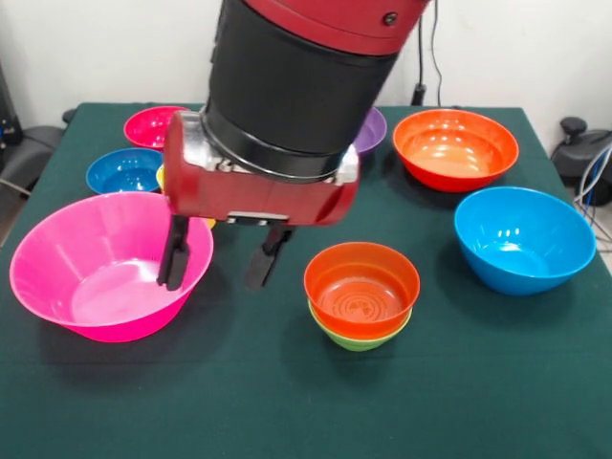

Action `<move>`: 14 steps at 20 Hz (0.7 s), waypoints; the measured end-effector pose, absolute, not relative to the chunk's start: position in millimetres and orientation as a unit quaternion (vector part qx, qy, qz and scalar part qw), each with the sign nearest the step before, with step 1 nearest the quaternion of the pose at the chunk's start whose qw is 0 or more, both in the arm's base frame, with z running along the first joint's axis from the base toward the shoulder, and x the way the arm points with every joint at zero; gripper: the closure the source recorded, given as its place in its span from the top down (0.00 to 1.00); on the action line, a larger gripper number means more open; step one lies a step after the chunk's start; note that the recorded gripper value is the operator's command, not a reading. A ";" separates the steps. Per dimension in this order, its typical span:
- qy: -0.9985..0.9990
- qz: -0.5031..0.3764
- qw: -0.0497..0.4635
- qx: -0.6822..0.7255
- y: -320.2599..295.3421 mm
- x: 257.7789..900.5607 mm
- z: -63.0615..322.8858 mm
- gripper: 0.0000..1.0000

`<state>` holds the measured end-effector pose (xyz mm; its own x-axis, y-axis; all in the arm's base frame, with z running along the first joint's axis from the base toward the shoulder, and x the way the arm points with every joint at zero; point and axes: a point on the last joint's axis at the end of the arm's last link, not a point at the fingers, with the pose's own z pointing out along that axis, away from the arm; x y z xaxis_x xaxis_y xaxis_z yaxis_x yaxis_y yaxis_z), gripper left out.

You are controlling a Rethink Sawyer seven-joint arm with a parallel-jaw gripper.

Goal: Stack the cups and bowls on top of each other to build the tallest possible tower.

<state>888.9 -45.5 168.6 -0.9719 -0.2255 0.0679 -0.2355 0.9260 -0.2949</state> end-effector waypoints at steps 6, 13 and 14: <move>-0.981 0.153 0.016 0.121 -52.3 889.6 167.0 1.00; -0.980 0.154 0.021 0.125 -53.3 888.0 155.3 1.00; -0.980 0.155 0.021 0.125 -53.4 887.9 152.9 1.00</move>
